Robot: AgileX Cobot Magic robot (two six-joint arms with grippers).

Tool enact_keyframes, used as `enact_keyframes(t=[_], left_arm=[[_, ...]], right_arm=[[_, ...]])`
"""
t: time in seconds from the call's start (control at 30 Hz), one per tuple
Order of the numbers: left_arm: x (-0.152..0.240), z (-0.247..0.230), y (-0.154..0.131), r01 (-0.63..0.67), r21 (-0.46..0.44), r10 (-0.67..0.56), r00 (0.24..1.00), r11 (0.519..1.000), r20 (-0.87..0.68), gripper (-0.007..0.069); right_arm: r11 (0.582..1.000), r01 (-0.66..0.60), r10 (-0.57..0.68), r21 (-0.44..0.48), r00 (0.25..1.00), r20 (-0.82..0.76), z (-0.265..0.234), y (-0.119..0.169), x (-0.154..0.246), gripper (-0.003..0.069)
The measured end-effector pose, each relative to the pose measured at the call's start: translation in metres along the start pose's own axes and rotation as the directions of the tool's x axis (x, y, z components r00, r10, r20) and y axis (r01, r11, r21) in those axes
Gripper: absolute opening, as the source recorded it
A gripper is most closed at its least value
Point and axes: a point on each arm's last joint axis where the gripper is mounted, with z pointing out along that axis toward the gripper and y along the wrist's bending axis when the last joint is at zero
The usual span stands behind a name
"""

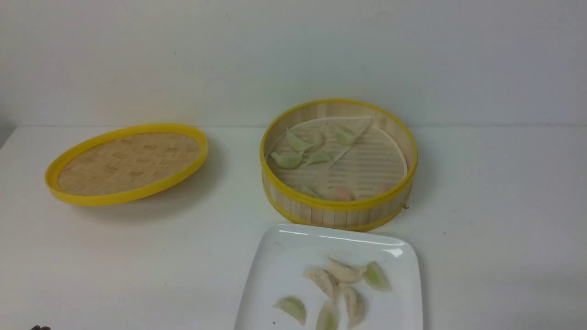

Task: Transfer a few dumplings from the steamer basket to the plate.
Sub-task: Use the left arm to grab a dumpling from the steamer

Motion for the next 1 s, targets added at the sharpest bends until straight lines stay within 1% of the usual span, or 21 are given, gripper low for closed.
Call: enact_keyframes(t=[0.8, 0.87, 0.93, 1.0], left_arm=[[0.000, 0.000, 0.000, -0.003, -0.001, 0.003, 1.000, 1.000, 0.001, -0.0006], [-0.003, 0.000, 0.000, 0.020, 0.000, -0.020, 0.999, 1.000, 0.030, -0.0006], [-0.007, 0.000, 0.000, 0.072, 0.009, -0.072, 0.994, 0.997, 0.081, -0.0006], [-0.014, -0.001, 0.000, 0.175, 0.032, -0.178, 0.972, 0.984, 0.155, -0.0006]], right_arm=[[1.000, 0.000, 0.000, 0.000, 1.000, 0.001, 0.000, 0.000, 0.000, -0.0012], [1.000, 0.000, 0.000, 0.000, 1.000, 0.001, 0.000, 0.000, 0.000, -0.0012], [1.000, 0.000, 0.000, 0.000, 1.000, 0.001, 0.000, 0.000, 0.000, -0.0012], [1.000, 0.000, 0.000, 0.000, 1.000, 0.001, 0.000, 0.000, 0.000, -0.0012]])
